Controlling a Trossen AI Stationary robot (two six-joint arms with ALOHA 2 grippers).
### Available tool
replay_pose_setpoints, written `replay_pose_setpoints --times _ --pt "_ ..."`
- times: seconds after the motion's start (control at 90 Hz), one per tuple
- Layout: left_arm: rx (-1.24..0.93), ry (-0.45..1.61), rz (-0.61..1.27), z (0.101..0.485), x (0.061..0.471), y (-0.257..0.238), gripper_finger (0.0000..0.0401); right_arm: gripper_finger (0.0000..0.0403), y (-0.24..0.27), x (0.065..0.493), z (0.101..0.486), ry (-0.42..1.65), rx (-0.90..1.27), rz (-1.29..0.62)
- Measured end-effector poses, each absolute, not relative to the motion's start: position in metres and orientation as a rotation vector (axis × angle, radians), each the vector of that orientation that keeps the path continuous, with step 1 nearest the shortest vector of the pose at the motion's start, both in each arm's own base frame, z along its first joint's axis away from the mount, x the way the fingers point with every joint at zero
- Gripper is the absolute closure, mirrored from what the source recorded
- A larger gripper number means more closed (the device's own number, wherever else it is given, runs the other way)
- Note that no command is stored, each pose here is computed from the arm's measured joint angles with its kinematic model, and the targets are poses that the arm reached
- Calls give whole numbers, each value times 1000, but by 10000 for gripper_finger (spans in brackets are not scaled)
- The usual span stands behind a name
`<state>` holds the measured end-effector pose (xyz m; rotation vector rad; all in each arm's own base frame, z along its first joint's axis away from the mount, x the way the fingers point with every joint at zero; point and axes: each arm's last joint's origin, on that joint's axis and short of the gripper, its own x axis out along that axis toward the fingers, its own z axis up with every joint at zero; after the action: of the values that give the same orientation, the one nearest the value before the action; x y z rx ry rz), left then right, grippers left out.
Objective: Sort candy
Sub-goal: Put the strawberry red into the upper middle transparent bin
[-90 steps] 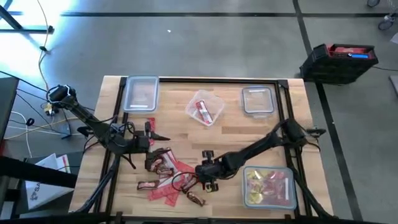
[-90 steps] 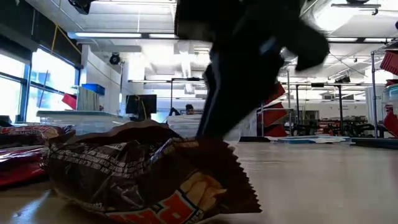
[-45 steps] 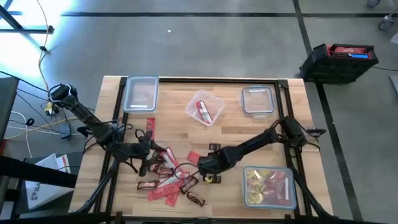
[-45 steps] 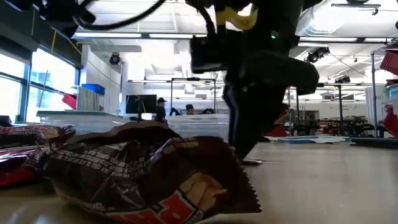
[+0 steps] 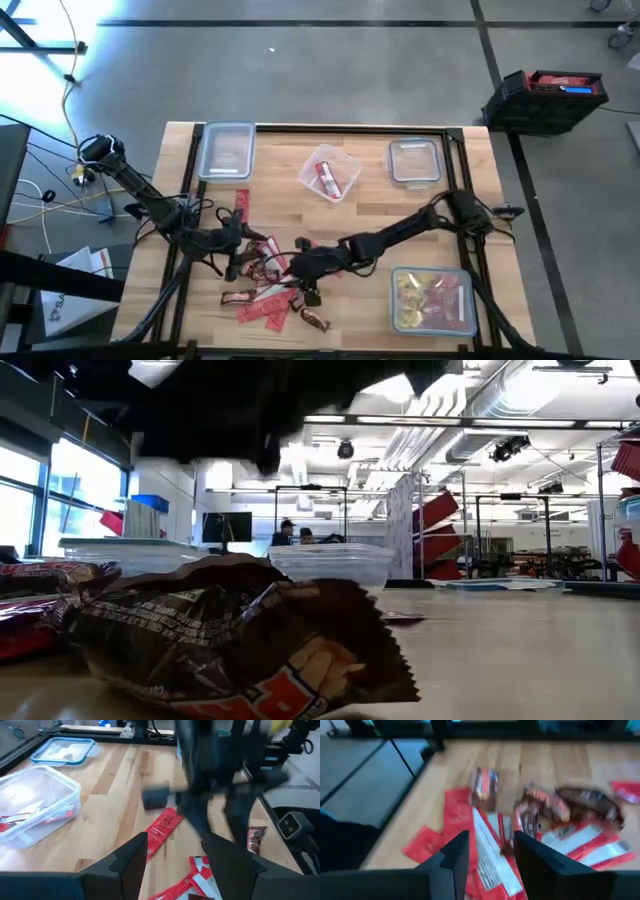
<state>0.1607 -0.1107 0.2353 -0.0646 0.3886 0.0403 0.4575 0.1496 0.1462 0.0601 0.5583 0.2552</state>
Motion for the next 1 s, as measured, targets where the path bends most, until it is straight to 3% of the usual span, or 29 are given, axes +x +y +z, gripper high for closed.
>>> replay_pose_setpoints --times 0.267,0.489,0.7,1.0 --pt "-64 374 83 236 161 -109 218 279 163 493 113 577 124 311" --pt "-132 411 4 234 158 -115 218 279 174 520 103 759 72 221" --pt "-195 475 -20 228 147 -122 218 279 169 508 136 1067 -57 34" --pt "-242 482 7 223 139 -131 218 279 153 451 184 1477 -206 -180"
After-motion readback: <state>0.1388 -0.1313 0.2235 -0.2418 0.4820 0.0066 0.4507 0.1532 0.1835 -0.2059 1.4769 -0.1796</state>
